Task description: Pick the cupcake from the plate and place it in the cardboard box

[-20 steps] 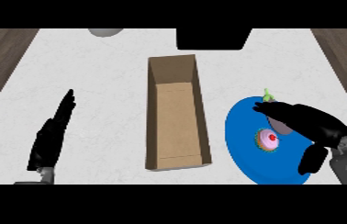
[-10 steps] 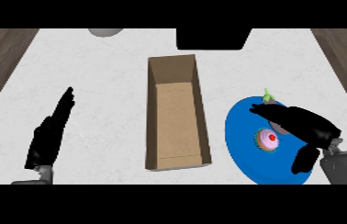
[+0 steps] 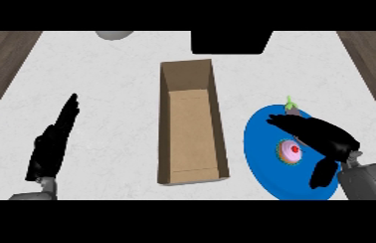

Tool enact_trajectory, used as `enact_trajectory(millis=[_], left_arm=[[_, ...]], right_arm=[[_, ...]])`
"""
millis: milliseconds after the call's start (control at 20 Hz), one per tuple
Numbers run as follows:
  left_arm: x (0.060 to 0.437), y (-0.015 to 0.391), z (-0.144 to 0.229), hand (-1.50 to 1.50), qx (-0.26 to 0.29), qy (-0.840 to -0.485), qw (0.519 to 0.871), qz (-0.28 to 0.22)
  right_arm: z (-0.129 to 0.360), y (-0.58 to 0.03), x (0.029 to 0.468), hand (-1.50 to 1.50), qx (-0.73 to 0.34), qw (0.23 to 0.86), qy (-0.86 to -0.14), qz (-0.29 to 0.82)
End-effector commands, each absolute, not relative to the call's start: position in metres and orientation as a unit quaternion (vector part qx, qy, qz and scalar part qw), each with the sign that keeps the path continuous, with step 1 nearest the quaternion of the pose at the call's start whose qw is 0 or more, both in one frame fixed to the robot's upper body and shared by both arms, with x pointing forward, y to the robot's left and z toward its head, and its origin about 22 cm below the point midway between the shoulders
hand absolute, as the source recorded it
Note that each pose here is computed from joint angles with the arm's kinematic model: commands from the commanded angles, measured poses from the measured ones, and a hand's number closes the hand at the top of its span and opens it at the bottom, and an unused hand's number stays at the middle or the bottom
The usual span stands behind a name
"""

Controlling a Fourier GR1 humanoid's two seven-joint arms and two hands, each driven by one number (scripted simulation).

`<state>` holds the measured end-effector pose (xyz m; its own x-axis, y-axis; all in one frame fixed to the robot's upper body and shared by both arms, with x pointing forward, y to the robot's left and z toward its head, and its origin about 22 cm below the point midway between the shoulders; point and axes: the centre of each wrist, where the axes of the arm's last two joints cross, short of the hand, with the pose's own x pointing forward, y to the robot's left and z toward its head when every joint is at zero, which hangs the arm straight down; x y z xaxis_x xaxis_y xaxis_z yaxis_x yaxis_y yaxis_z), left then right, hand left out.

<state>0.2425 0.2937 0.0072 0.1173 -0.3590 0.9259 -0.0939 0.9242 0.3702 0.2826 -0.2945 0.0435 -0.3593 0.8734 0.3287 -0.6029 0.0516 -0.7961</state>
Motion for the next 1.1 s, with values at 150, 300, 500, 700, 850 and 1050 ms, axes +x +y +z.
enact_trajectory(millis=[150,300,500,700,850,1050], left_arm=[[0.238,0.284,0.030,0.00,0.173,-0.658,0.728,-0.085],[0.236,0.282,0.018,0.00,0.172,-0.658,0.727,-0.091],[0.246,0.287,0.017,0.00,0.177,-0.654,0.730,-0.085],[0.237,0.274,0.002,0.00,0.171,-0.654,0.732,-0.085],[0.246,0.287,0.011,0.00,0.179,-0.658,0.725,-0.090],[0.231,0.293,0.002,0.00,0.197,-0.643,0.736,-0.070]], right_arm=[[0.037,-0.298,0.275,-1.50,-0.153,0.535,-0.463,0.690],[0.026,-0.304,0.280,-1.50,-0.132,0.550,-0.446,0.694],[0.022,-0.286,0.275,1.50,-0.143,0.526,-0.478,0.689],[0.020,-0.299,0.282,1.50,-0.214,0.479,-0.525,0.671],[0.016,-0.302,0.285,1.50,-0.217,0.477,-0.543,0.656],[-0.003,-0.292,0.242,1.50,-0.343,0.613,-0.463,0.540]])
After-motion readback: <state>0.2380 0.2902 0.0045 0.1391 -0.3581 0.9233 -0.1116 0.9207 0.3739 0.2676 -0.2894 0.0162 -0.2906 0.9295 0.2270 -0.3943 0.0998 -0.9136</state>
